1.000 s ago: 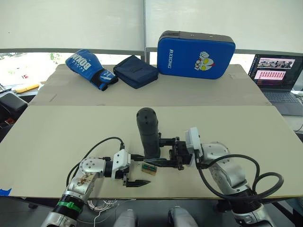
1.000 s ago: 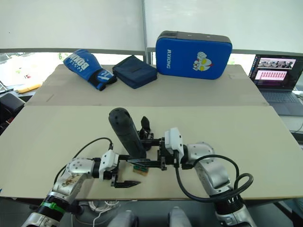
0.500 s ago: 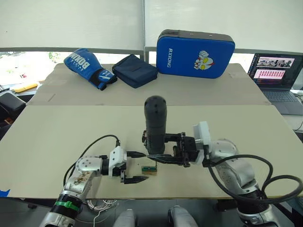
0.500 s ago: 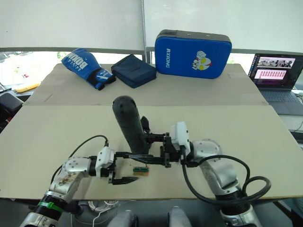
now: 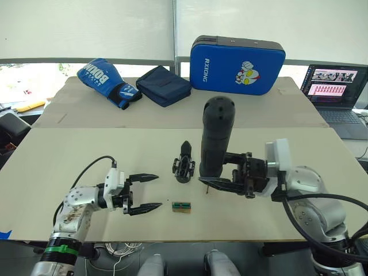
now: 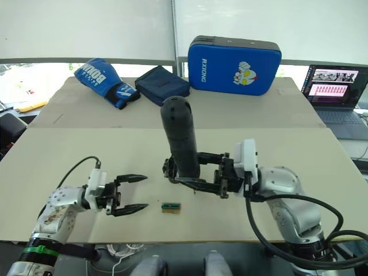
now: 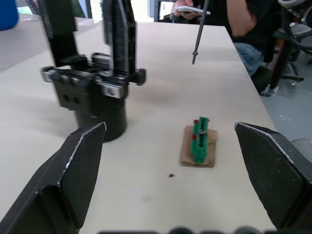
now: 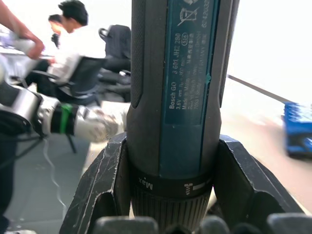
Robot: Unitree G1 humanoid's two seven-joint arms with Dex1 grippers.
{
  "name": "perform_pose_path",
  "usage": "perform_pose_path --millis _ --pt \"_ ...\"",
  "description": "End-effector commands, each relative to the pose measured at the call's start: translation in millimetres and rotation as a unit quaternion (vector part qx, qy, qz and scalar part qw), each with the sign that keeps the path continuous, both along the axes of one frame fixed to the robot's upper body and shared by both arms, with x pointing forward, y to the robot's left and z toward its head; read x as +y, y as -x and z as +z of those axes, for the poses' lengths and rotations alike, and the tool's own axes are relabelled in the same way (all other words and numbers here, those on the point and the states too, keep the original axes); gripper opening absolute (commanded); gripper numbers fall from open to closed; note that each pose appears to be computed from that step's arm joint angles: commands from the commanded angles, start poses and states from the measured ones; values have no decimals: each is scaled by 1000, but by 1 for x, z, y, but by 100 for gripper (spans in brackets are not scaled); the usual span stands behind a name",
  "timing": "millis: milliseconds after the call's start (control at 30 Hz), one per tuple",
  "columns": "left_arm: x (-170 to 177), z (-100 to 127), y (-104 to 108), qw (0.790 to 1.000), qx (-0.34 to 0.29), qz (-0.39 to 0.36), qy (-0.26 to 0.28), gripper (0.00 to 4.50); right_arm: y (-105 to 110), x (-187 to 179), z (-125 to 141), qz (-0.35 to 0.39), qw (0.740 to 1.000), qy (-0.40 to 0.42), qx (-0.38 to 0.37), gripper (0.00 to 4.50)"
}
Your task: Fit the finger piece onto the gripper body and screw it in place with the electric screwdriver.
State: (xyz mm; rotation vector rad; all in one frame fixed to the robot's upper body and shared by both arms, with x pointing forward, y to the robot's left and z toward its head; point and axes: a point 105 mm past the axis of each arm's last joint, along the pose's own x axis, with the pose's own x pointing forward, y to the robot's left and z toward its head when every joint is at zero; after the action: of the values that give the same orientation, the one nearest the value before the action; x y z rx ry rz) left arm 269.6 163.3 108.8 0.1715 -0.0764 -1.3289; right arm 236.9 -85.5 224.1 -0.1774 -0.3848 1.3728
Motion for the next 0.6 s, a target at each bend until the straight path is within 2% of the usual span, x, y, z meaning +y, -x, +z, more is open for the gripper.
perform_pose_path --millis 33,233,600 --pt "7 16 -5 1000 -23 9 11 450 7 -7 21 -6 999 -20 -34 194" --pt "10 21 -15 999 -18 24 15 450 -4 -14 38 -29 998 -45 -35 194" --pt "-8 26 -30 999 -15 23 39 450 -35 2 73 -39 994 -105 -16 194"
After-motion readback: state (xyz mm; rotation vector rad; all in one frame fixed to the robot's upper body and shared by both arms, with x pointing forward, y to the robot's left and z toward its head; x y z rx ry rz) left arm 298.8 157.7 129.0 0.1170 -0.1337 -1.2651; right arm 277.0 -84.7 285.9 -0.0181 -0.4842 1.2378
